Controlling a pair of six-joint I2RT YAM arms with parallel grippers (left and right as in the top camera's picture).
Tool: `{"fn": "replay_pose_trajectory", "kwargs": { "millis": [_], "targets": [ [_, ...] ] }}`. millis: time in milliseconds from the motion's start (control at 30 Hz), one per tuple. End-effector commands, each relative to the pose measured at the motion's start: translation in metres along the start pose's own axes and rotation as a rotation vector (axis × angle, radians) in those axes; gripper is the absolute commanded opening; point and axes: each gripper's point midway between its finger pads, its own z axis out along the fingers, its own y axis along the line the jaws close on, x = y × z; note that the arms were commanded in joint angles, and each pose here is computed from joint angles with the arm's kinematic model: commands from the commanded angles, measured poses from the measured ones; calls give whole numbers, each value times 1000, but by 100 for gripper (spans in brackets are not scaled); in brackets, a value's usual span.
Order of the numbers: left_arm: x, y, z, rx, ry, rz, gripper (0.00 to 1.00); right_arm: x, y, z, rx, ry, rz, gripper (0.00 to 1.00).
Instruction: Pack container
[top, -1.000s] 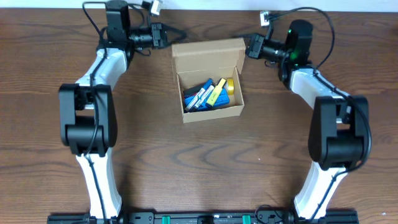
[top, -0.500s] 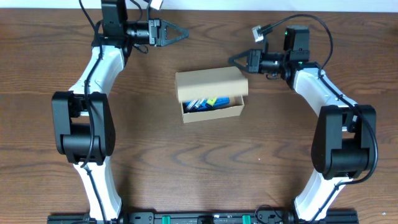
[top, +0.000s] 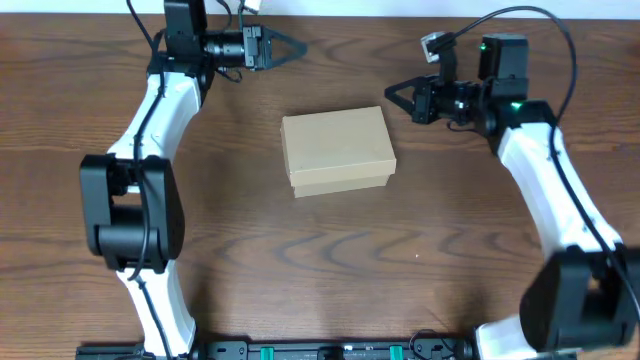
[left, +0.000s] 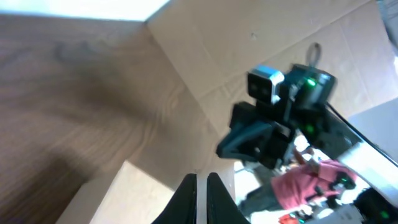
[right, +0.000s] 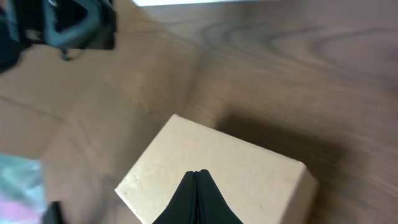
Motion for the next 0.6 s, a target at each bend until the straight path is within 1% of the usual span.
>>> {"fn": "replay_pose_trajectory", "kwargs": {
  "millis": [0, 100, 167, 300, 367, 433, 567],
  "targets": [
    [-23, -52, 1, -35, -54, 141, 11, -7, 4, -16, 144, -22, -123, 2],
    [-32, -73, 0, -64, -87, 189, 18, -10, 15, -30, 197, -34, -152, 1],
    [-36, -85, -2, -77, -107, 224, 22, -12, 25, -37, 205, -46, -181, 1],
    [-45, -110, -7, -109, -150, 274, 22, -17, 44, -49, 213, -78, -220, 1],
    [-45, -115, -9, -151, -167, 272, 22, -17, 50, -52, 209, -80, -228, 1],
    [-39, -112, -12, -247, -173, 276, 22, -13, 54, -55, 216, -72, -227, 2],
    [-10, -100, -28, -541, -119, 300, 22, -3, 58, -60, 236, -41, -211, 1]
  ]
}}
